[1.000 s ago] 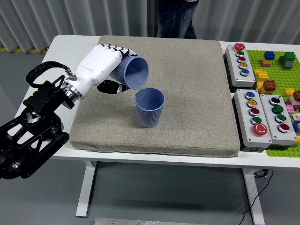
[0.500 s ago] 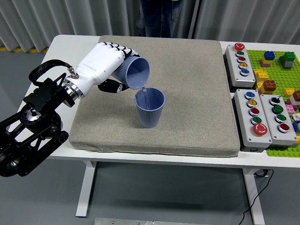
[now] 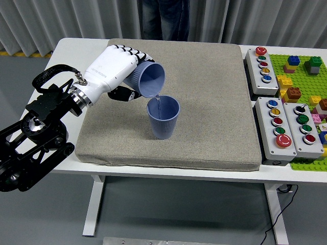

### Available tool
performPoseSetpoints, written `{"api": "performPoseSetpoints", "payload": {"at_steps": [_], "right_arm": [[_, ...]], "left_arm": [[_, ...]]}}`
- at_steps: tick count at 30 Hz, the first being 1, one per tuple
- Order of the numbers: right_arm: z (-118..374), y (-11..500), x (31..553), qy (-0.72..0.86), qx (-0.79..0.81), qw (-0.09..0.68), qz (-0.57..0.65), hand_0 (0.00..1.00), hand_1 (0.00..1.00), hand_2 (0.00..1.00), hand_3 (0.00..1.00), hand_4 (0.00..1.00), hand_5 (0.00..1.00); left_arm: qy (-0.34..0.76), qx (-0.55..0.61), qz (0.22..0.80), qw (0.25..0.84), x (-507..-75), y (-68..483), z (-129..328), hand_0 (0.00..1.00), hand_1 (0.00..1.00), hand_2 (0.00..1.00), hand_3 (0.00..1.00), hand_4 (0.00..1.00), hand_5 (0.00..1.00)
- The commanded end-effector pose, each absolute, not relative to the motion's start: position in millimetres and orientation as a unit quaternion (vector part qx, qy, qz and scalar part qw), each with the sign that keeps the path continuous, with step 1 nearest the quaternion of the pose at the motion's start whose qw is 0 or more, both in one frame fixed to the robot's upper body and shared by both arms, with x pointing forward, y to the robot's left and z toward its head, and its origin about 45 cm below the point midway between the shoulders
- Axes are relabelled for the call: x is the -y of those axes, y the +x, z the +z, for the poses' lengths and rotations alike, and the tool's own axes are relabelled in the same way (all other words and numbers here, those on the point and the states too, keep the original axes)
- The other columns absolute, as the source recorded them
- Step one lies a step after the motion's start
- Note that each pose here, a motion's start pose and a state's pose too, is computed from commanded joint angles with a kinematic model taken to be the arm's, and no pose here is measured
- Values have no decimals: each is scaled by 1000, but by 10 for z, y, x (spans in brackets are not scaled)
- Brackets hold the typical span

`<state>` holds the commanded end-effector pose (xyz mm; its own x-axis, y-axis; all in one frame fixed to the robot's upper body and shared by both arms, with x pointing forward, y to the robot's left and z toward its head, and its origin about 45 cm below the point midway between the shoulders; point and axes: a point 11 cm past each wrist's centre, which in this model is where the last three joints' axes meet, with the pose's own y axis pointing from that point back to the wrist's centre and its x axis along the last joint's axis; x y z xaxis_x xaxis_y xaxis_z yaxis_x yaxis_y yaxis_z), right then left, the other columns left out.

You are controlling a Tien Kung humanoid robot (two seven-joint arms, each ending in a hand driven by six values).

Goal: Pick cup pour cup place

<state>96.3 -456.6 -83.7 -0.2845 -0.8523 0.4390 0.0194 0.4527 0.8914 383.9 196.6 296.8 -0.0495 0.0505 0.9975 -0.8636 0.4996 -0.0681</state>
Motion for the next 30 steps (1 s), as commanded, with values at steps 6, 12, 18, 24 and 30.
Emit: {"api": "performPoseSetpoints", "payload": {"at_steps": [6, 12, 18, 24, 30], "right_arm": [[-840, 952, 4564, 305, 680, 513, -425, 640, 601, 509, 583, 2, 2], [-843, 941, 4563, 305, 680, 514, -425, 640, 601, 510, 583, 2, 2], [-845, 935, 4562, 304, 680, 514, -426, 640, 601, 509, 583, 2, 2], [-847, 928, 4559, 303, 680, 513, -427, 640, 601, 510, 583, 2, 2], [-852, 908, 4556, 303, 679, 515, -428, 639, 601, 510, 583, 2, 2]], "left_arm": [[330, 626, 371, 602, -1954, 3830, 2979, 585, 534, 539, 538, 753, 45], [333, 631, 367, 596, -1961, 3841, 2993, 585, 534, 538, 536, 752, 44], [339, 639, 357, 591, -1963, 3843, 3004, 583, 533, 538, 534, 752, 43], [344, 648, 345, 585, -1962, 3848, 3031, 584, 532, 538, 533, 752, 39], [345, 649, 345, 584, -1962, 3847, 3032, 584, 533, 538, 534, 750, 38]]}}
